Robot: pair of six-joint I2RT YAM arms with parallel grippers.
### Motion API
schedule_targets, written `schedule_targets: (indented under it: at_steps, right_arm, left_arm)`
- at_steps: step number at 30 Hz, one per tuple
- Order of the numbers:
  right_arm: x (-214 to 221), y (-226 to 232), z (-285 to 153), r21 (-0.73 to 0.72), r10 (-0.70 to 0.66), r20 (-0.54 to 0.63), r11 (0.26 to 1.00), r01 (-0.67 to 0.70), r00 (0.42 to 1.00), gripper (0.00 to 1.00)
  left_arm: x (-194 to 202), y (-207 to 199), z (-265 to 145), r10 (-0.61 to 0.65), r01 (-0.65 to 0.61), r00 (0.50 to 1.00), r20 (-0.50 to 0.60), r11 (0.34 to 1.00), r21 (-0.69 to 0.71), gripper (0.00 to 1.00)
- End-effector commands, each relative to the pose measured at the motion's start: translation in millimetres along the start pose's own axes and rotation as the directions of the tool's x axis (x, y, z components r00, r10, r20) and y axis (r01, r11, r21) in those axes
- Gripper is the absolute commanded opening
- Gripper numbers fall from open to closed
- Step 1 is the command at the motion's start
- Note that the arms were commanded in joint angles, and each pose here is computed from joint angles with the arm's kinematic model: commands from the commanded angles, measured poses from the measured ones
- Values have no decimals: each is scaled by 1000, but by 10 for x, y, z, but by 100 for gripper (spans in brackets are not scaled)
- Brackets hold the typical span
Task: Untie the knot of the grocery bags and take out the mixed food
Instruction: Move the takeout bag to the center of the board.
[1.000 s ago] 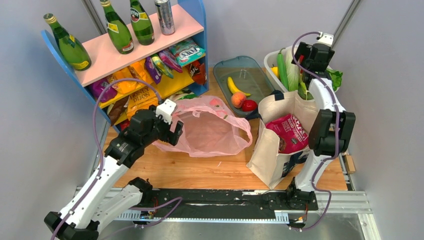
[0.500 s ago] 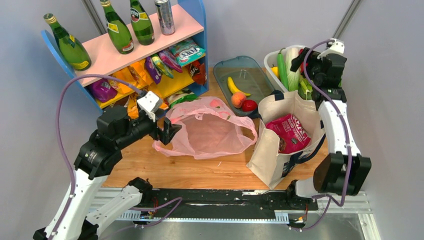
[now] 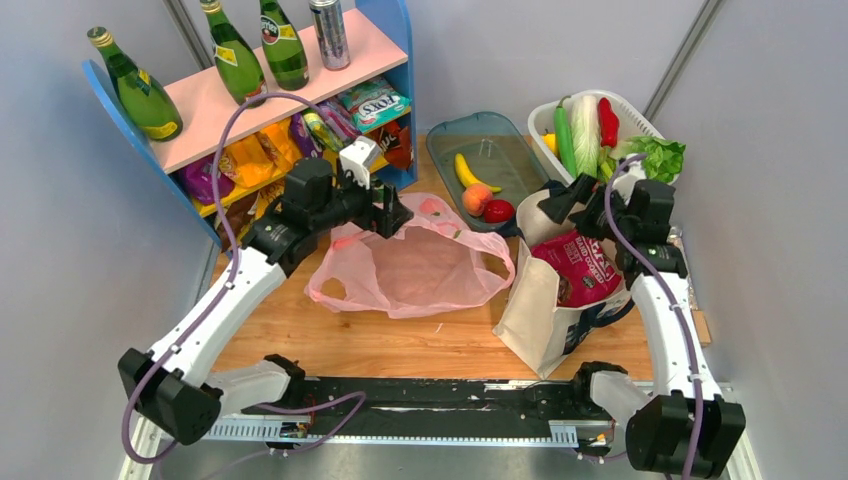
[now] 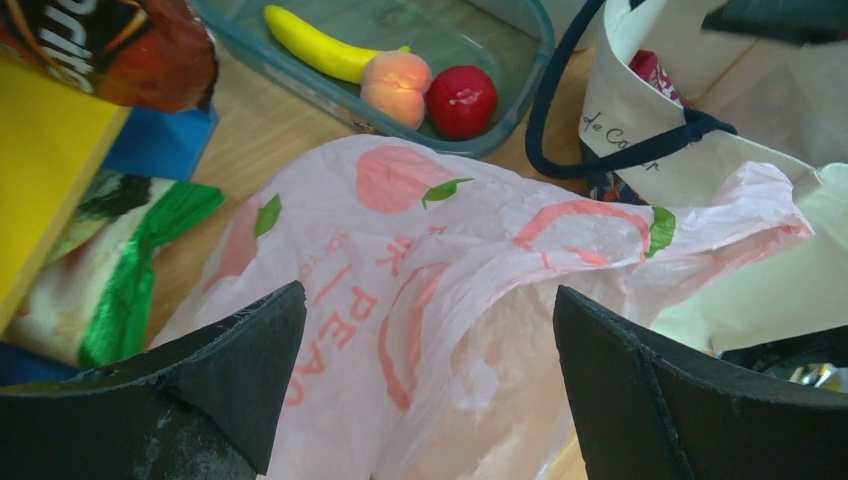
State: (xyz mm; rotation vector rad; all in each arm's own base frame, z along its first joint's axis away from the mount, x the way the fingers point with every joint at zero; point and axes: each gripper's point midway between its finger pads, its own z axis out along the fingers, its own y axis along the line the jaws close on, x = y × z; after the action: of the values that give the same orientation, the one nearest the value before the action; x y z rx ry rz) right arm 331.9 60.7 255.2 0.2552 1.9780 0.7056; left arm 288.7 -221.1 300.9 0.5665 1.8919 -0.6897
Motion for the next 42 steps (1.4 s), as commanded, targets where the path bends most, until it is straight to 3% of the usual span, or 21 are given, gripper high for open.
schedule_targets:
  at_steps: [1,7,13,18,23,25,27,32,38,42]
  right_arm:
    - [530,228,-69,-99,50,-175,993,-68,983,100]
    - [781,401,-109,-145,1,-244,989,-37,970,100]
    - [969,568,-188,-211,-32,-296,977,-33,955,100]
    - [1118,588,-195,-194,-52,-335,981,-15,941,100]
    - [1301,508,-150,-115,-77,-360,993,38,930,100]
    - [1372,449,-122,-76,-83,-369,995,59,926,90]
    - [1387,394,-105,-43,-79,-374,997,68,924,61]
    - [1199,528,-174,-73,-103,-320,994,84,942,3]
    - [801,980,-482,-233,-162,-166,965,121,973,0]
    - [560,1254,-757,-308,-101,-56,948,79,993,0]
  left_arm:
    - [-158,-114,246,-72,63,993,95,993,98,99]
    - [465,-169,496,-147,151,988,-36,978,144,83]
    - [1294,-232,707,-239,257,959,-151,959,121,57]
    - [1850,-239,863,-265,296,931,-252,951,91,51]
    - [2076,-215,971,-259,294,919,-298,953,77,50]
    - [2146,-186,1015,-256,289,916,-308,955,67,50]
    - [2223,-162,1049,-256,289,910,-325,956,57,50]
    - [2417,-127,1092,-273,306,895,-352,951,40,51]
    - [2572,-105,1095,-282,312,888,-363,950,28,51]
    - [2621,-100,1109,-273,303,889,-368,953,25,51]
